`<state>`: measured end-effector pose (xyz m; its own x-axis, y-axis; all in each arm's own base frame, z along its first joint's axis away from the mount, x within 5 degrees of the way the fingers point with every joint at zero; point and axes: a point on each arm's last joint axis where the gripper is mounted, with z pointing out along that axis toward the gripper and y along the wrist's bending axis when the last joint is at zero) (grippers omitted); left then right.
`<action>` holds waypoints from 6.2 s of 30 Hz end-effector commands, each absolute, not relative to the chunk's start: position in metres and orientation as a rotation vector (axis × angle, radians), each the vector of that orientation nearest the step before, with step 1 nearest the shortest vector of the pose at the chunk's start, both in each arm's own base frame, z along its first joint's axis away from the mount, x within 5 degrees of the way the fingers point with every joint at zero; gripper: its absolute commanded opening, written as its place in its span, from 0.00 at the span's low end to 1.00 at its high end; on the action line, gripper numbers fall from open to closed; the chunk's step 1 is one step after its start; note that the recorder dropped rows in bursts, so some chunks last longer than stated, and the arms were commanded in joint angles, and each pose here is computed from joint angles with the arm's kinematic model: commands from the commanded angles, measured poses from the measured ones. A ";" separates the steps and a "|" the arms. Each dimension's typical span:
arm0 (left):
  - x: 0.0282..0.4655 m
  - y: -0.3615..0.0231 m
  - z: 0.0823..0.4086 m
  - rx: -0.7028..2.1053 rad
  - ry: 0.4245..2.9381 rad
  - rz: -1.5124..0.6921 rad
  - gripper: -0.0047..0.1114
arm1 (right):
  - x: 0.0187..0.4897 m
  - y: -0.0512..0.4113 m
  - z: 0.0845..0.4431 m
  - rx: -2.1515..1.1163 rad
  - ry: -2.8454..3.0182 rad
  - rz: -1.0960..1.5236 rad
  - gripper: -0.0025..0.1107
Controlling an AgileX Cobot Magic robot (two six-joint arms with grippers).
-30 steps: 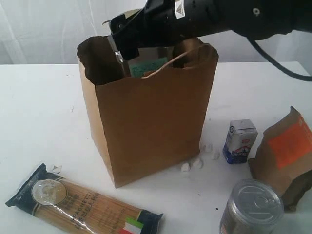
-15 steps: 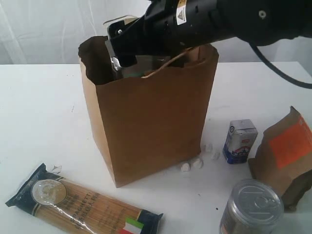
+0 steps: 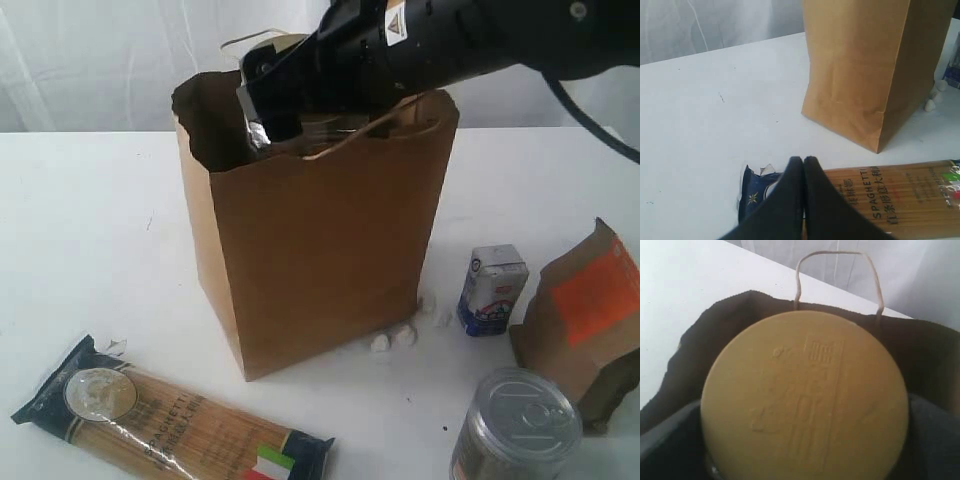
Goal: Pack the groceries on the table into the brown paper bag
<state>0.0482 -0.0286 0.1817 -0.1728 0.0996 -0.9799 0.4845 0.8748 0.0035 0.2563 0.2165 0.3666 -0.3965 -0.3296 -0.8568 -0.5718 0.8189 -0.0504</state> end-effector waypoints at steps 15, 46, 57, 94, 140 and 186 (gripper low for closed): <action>0.048 -0.028 0.180 0.445 1.730 -0.363 0.04 | 0.256 0.202 0.376 -0.930 1.860 -0.053 0.92; 0.048 -0.028 0.180 0.445 1.730 -0.363 0.04 | 0.235 0.171 0.417 -0.713 1.982 -0.054 0.87; 0.048 -0.028 0.180 0.445 1.730 -0.363 0.04 | 0.209 0.084 0.450 -0.402 2.075 -0.186 0.70; 0.048 -0.028 0.180 0.445 1.730 -0.363 0.04 | 0.307 0.072 0.345 -0.454 2.427 0.166 0.59; 0.048 -0.028 0.180 0.445 1.730 -0.363 0.04 | 0.293 0.072 0.377 -0.435 2.254 0.198 0.37; 0.048 -0.028 0.180 0.445 1.730 -0.363 0.04 | 0.312 0.096 0.334 -0.579 2.294 0.210 0.02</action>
<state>0.0482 -0.0286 0.1817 -0.1728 0.0996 -0.9799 0.4845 0.8748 0.0035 0.3190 0.0928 0.3259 -0.6511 -0.3265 -0.6852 -0.4426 0.8967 -0.0067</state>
